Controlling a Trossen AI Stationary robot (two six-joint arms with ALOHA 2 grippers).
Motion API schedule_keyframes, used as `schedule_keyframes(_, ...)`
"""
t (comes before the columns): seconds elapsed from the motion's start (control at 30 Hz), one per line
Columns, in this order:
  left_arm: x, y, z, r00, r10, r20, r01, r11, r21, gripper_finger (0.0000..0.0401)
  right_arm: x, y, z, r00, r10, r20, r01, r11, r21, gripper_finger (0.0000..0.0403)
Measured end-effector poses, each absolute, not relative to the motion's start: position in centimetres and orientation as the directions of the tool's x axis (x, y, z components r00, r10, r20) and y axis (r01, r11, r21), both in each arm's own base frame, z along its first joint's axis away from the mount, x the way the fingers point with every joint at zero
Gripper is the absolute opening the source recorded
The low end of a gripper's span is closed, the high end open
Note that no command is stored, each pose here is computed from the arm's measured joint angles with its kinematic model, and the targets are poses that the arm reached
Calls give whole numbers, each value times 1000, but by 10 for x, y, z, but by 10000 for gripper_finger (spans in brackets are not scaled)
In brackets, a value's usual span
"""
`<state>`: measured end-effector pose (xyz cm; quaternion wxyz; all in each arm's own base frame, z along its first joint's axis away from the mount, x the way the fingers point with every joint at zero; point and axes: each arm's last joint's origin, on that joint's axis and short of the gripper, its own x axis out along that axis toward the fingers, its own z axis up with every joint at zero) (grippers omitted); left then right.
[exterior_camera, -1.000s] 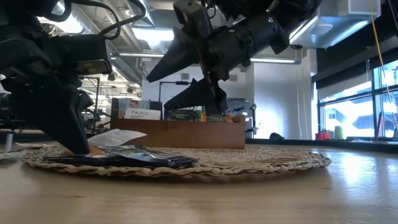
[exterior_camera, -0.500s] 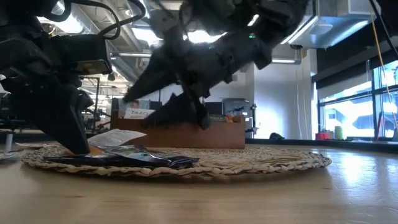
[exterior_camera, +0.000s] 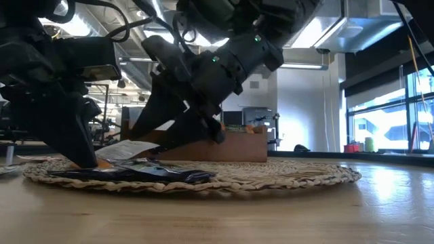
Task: Pick & Place Tea
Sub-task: Put the white tea bag into the left slot of the wooden organizer
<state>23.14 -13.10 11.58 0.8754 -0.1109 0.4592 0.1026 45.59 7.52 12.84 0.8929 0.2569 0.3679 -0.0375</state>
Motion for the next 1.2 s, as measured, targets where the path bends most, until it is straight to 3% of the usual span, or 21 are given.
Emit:
schedule_keyframes(0.17,231,-131,116,557,78,-827,-277,956,-97,2,456,74,128,728,124,-675,254,865,432,182)
schedule_keyframes(0.6,231,-131,116,558,78,-826,-276,956,-96,2,456,75,129,730,147,-668,216,877,429,67)
schedule_keyframes(1.03,231,-131,116,559,82,-825,-279,956,-94,2,457,72,129,721,185,-668,182,879,440,10)
schedule_keyframes(1.2,230,-133,119,570,60,-819,-265,957,-115,2,456,72,129,718,185,-671,166,891,423,7)
